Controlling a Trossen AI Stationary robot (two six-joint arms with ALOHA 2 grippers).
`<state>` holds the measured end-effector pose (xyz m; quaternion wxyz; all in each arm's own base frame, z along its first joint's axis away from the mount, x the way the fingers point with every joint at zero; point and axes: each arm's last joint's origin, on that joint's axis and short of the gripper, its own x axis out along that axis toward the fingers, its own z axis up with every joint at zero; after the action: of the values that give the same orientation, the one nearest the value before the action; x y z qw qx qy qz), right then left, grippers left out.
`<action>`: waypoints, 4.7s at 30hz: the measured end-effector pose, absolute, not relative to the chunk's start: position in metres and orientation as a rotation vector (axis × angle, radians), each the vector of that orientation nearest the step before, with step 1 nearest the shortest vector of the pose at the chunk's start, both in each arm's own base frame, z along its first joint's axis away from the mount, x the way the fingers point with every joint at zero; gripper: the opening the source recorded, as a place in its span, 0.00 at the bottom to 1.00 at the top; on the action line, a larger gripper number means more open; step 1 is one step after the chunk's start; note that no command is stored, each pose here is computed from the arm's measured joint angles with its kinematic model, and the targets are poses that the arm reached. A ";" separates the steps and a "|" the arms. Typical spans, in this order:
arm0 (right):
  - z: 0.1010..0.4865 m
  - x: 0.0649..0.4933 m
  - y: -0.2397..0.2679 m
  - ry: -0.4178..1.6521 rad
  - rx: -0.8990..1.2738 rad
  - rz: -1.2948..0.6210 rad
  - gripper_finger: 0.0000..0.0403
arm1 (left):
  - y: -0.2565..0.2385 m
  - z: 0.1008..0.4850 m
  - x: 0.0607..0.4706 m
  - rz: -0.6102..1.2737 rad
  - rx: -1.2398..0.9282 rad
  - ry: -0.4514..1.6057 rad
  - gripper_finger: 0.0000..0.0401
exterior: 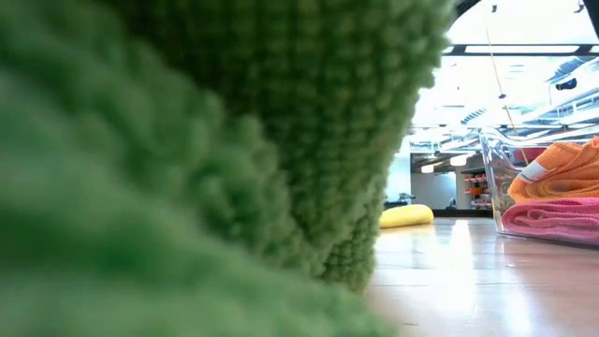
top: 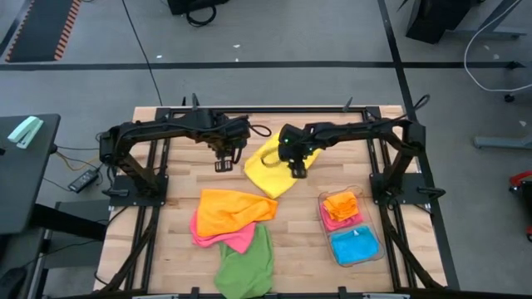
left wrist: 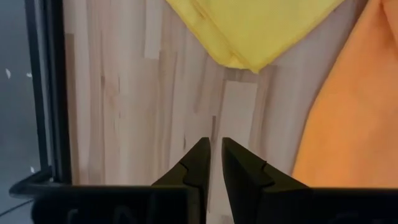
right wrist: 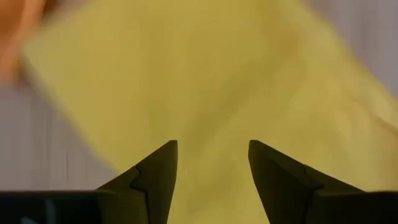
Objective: Fold microfiber towels
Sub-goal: Fold the yellow towel
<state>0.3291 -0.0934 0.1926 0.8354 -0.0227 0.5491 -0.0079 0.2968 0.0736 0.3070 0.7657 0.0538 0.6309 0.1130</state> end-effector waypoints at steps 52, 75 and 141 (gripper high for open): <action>0.149 0.329 -0.100 0.966 0.173 -0.433 0.56 | 0.073 0.308 0.289 0.250 0.080 1.425 0.07; 0.137 0.327 -0.104 1.042 -0.163 0.047 0.55 | 0.071 0.307 0.286 0.268 0.050 1.452 0.06; 0.128 0.348 0.025 0.908 -0.004 -0.026 0.02 | 0.060 0.307 0.290 0.249 0.067 1.430 0.04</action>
<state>0.3476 0.0253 0.1283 0.8986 -0.0020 0.4386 -0.0124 0.2903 0.0601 0.3074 0.7473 0.0307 0.6539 0.1139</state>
